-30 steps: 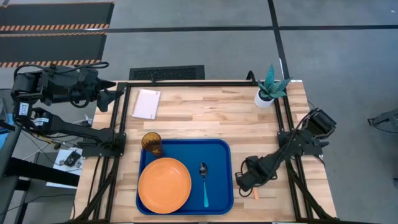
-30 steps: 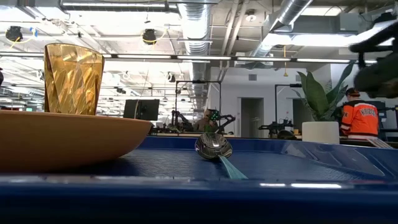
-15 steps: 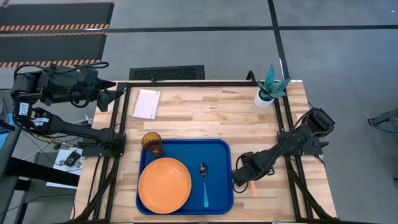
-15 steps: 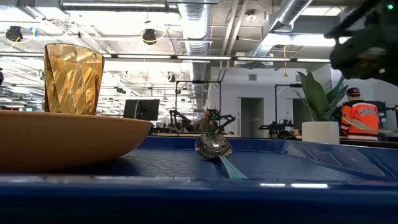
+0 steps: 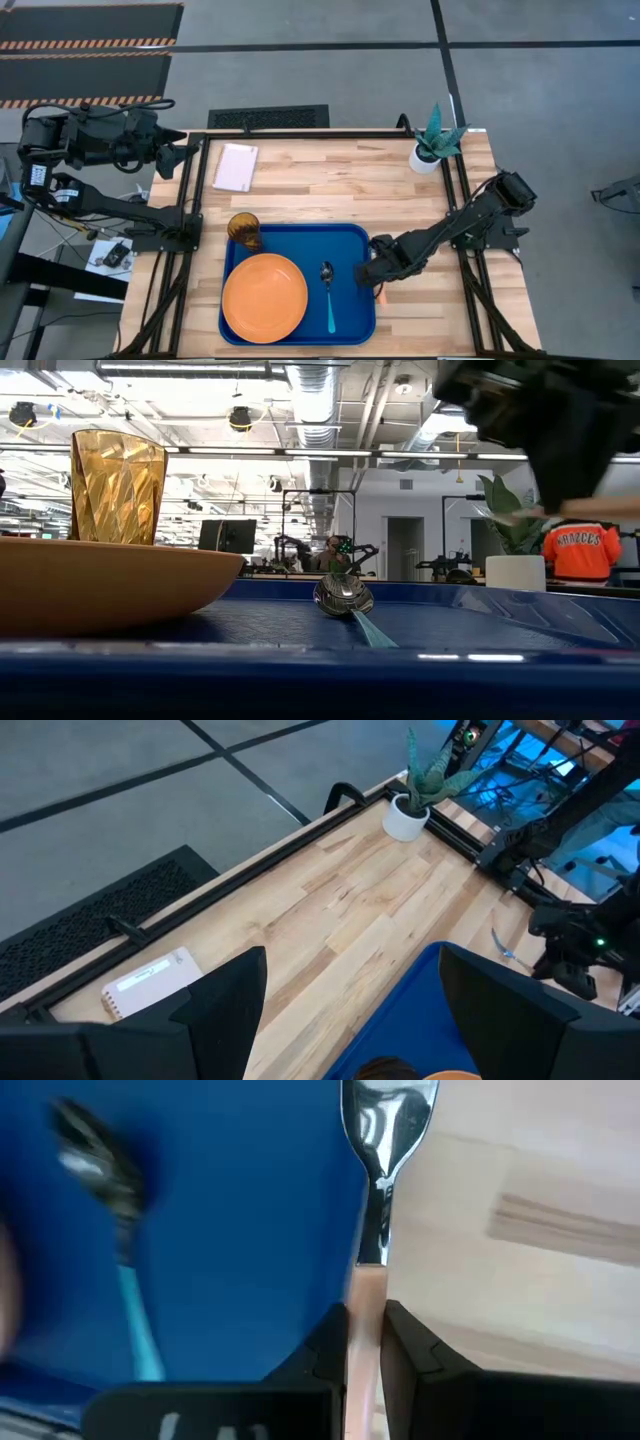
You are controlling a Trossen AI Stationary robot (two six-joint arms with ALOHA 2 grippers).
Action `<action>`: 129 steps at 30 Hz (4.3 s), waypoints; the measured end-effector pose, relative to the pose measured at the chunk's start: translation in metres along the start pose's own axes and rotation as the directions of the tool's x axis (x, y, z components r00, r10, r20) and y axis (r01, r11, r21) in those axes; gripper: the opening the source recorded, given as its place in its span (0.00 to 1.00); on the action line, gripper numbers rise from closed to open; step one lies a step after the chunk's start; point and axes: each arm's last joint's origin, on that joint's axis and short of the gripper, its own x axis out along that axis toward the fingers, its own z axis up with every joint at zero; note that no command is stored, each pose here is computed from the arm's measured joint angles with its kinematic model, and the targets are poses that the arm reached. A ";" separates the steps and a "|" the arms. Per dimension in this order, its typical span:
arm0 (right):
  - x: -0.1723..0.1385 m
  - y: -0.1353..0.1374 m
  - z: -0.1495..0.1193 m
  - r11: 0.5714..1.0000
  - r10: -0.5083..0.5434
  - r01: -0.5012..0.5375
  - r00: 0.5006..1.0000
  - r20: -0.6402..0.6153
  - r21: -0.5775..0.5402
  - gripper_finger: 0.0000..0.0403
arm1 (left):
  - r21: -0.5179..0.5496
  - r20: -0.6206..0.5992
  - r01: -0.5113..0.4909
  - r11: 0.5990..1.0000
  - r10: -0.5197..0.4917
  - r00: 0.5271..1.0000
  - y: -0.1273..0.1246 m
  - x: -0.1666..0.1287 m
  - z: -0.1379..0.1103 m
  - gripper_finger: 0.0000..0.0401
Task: Pick and place plate/cup/fork/spoon on tray
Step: Put the orange fork on the blue tray to the right of the blue spoon, then return to Home Position
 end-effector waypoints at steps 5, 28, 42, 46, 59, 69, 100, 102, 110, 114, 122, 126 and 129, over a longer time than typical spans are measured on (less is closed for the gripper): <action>-0.009 0.013 -0.001 0.994 0.110 -0.110 0.993 0.045 0.004 0.10 | -0.008 0.000 0.000 1.000 0.000 1.000 0.000 0.000 0.000 0.70; 0.007 0.041 -0.013 0.951 0.303 -0.308 0.948 0.100 0.031 0.11 | -0.010 0.012 -0.020 1.000 0.020 1.000 0.001 0.000 0.000 0.70; 0.027 0.078 -0.029 0.992 0.126 -0.123 0.987 0.100 -0.041 0.11 | -0.019 0.012 -0.020 1.000 0.020 1.000 0.001 0.000 0.000 0.70; 0.033 0.081 -0.031 0.997 0.063 -0.059 0.993 0.096 -0.043 0.11 | -0.026 0.011 -0.020 0.999 0.020 1.000 0.001 0.000 0.000 0.70; 0.046 0.084 -0.032 0.999 0.053 -0.052 0.994 0.096 -0.015 0.11 | -0.025 0.010 -0.019 1.000 0.019 1.000 0.001 0.000 0.000 0.70; 0.060 0.085 -0.031 1.000 0.018 -0.017 0.997 0.072 -0.009 0.11 | -0.019 0.010 -0.021 1.000 0.021 1.000 0.001 0.000 0.000 0.70; 0.079 0.086 -0.039 1.000 0.019 -0.019 0.999 0.038 0.011 0.15 | -0.013 0.012 -0.024 1.000 0.024 1.000 0.001 0.000 0.000 0.70; 0.079 0.087 -0.039 1.000 0.020 -0.021 0.999 0.036 0.014 0.16 | -0.013 0.012 -0.023 1.000 0.023 1.000 0.001 0.000 0.000 0.70; 0.079 0.086 -0.040 0.999 0.016 -0.017 1.000 0.026 0.029 0.21 | -0.013 0.012 -0.024 1.000 0.024 1.000 0.001 0.000 0.000 0.70; 0.079 0.086 -0.039 0.999 0.016 -0.017 0.999 0.027 0.030 0.23 | -0.004 0.012 -0.023 1.000 0.024 1.000 0.001 0.000 0.000 0.70; 0.079 0.086 -0.039 0.999 0.017 -0.017 0.999 0.027 0.030 0.26 | -0.003 0.012 -0.024 1.000 0.024 1.000 0.001 0.000 0.000 0.70; 0.079 0.086 -0.040 0.999 0.017 -0.017 0.999 0.027 0.029 0.27 | -0.003 0.012 -0.024 1.000 0.024 1.000 0.001 0.000 0.000 0.70; 0.079 0.086 -0.039 0.999 0.016 -0.017 0.999 0.027 0.028 0.28 | -0.002 0.012 -0.023 1.000 0.023 1.000 0.001 0.000 0.000 0.70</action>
